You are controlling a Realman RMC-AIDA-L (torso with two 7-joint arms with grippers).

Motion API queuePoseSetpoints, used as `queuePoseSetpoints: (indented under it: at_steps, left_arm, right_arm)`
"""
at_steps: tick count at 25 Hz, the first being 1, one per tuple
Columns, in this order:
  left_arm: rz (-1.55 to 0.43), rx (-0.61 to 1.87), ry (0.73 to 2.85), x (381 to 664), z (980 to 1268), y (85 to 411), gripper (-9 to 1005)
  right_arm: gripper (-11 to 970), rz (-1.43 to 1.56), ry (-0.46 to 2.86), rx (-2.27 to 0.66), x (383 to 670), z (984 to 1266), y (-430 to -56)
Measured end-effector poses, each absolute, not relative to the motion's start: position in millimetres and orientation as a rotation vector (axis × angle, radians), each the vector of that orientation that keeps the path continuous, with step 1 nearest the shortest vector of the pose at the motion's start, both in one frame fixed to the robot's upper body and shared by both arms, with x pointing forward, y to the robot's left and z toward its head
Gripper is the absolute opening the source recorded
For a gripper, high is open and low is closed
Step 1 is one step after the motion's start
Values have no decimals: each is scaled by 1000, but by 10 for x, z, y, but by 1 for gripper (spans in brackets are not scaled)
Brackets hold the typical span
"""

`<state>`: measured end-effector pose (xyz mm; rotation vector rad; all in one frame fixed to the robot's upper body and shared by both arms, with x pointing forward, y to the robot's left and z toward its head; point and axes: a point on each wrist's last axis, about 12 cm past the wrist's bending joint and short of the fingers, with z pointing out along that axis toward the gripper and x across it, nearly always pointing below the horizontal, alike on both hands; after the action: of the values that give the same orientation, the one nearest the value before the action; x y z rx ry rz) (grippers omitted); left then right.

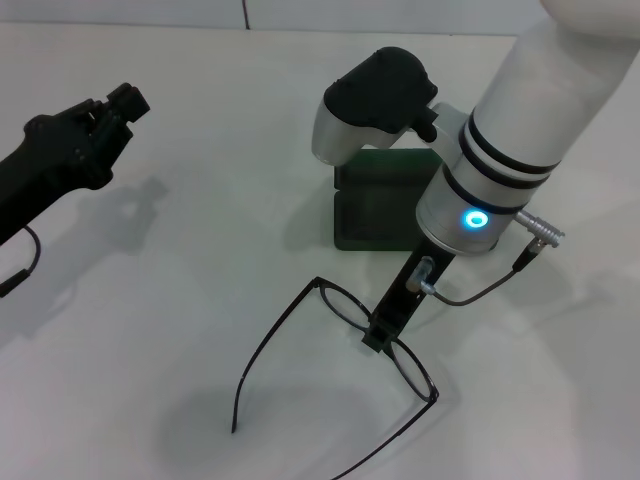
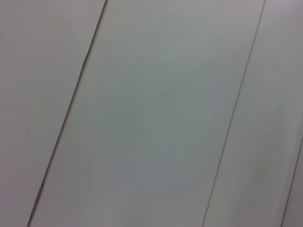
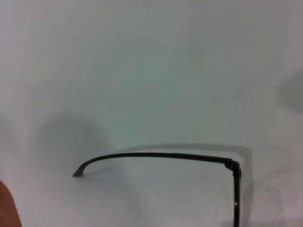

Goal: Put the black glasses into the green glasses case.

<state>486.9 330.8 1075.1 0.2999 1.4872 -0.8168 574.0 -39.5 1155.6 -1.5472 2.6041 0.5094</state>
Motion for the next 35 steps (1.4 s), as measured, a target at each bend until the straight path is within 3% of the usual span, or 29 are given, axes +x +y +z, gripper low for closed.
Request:
queuePoseSetpoints:
  at_steps: [11, 18, 31, 32, 35]
  left_arm:
    - [-826, 326, 1463, 4838, 10802, 3365, 63]
    - [-849, 354, 1403, 4758, 10880, 3424, 62]
    - [-1013, 552, 1136, 4754, 11149, 3133, 61]
    - [-1136, 674, 992, 4829, 11299, 2882, 60]
    - [-1226, 725, 924, 4904, 11363, 2682, 60]
  right_arm:
    - [105, 428, 2467, -1648, 5713, 11557, -458]
    - [66, 605, 2318, -1588, 5783, 11666, -724]
    - [62, 1083, 1659, -1185, 5654, 11834, -2073]
    - [62, 1100, 1599, -1153, 5632, 11817, -2143]
    - [61, 1122, 1470, -1066, 5603, 11735, -2272]
